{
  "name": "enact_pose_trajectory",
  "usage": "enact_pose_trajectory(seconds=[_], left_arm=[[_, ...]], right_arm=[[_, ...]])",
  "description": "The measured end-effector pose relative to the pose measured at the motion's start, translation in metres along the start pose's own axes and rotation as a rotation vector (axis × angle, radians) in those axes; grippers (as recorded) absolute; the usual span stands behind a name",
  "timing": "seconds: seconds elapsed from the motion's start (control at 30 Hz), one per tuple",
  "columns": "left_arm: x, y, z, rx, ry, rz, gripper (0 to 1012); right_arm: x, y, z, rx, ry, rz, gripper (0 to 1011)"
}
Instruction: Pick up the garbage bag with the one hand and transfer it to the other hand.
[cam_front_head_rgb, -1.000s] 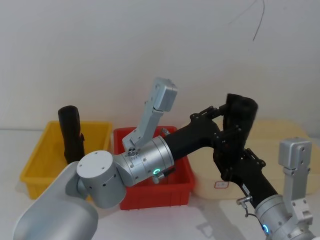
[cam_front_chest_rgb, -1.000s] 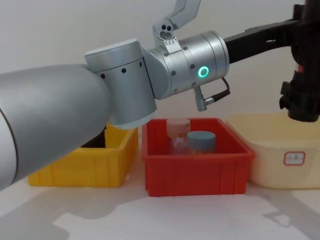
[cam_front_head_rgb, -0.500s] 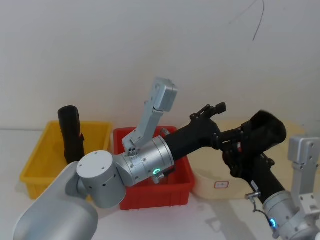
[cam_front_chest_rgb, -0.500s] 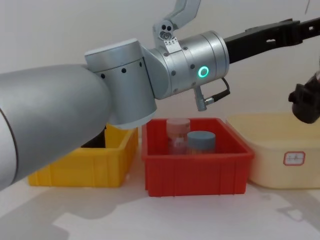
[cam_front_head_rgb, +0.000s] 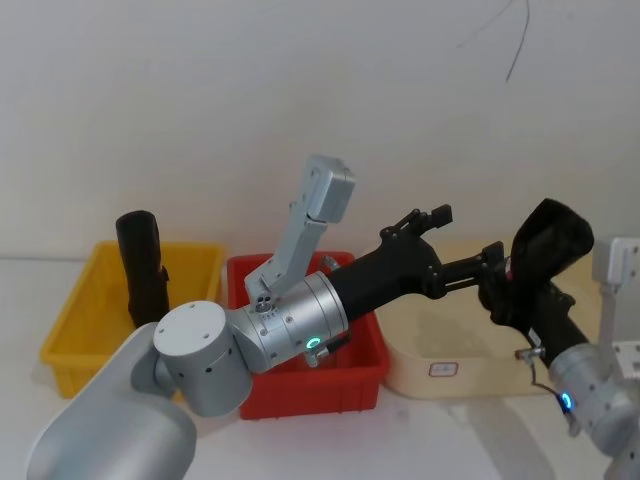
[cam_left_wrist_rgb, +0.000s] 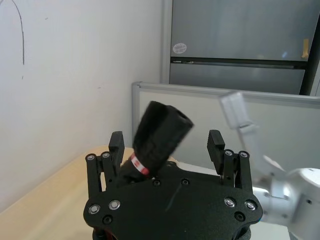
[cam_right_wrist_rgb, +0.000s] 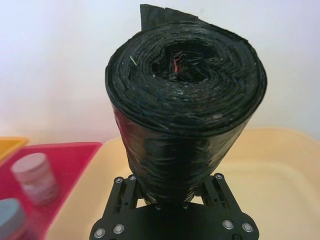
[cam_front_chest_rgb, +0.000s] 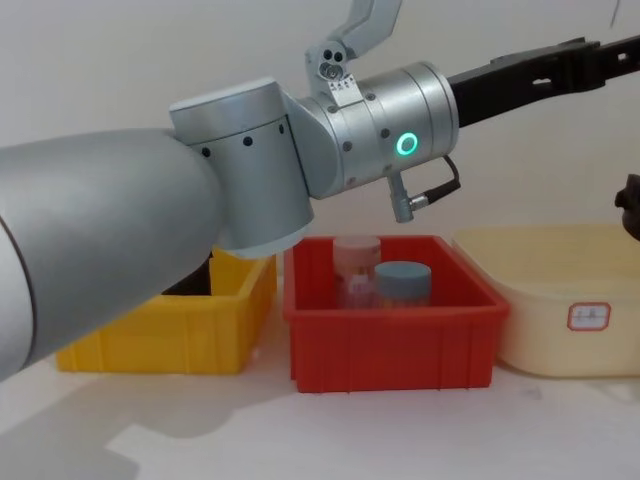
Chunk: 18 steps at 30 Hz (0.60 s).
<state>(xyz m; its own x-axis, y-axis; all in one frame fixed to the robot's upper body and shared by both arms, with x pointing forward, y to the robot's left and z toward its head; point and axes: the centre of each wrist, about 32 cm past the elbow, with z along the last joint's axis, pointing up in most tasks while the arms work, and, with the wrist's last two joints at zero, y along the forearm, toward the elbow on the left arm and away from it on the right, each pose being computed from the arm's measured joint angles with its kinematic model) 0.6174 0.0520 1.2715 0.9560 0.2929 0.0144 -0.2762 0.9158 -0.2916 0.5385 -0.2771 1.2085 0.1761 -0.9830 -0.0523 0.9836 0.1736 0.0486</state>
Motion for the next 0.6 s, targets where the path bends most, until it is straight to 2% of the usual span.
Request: enact_pose_trajectory(seconds=[0.2, 0.33, 0.6], left_arm=[[0.0, 0.0, 0.0, 0.0, 0.0, 0.0, 1001], [0.0, 0.0, 0.0, 0.0, 0.0, 0.0, 1001], [0.0, 0.0, 0.0, 0.0, 0.0, 0.0, 1001]], right_arm=[[0.015, 0.021, 0.005, -0.026, -0.009, -0.032, 517], [0.025, 0.034, 0.007, -0.051, -0.016, -0.055, 626], [0.036, 0.045, 0.018, -0.077, -0.032, -0.124, 848]])
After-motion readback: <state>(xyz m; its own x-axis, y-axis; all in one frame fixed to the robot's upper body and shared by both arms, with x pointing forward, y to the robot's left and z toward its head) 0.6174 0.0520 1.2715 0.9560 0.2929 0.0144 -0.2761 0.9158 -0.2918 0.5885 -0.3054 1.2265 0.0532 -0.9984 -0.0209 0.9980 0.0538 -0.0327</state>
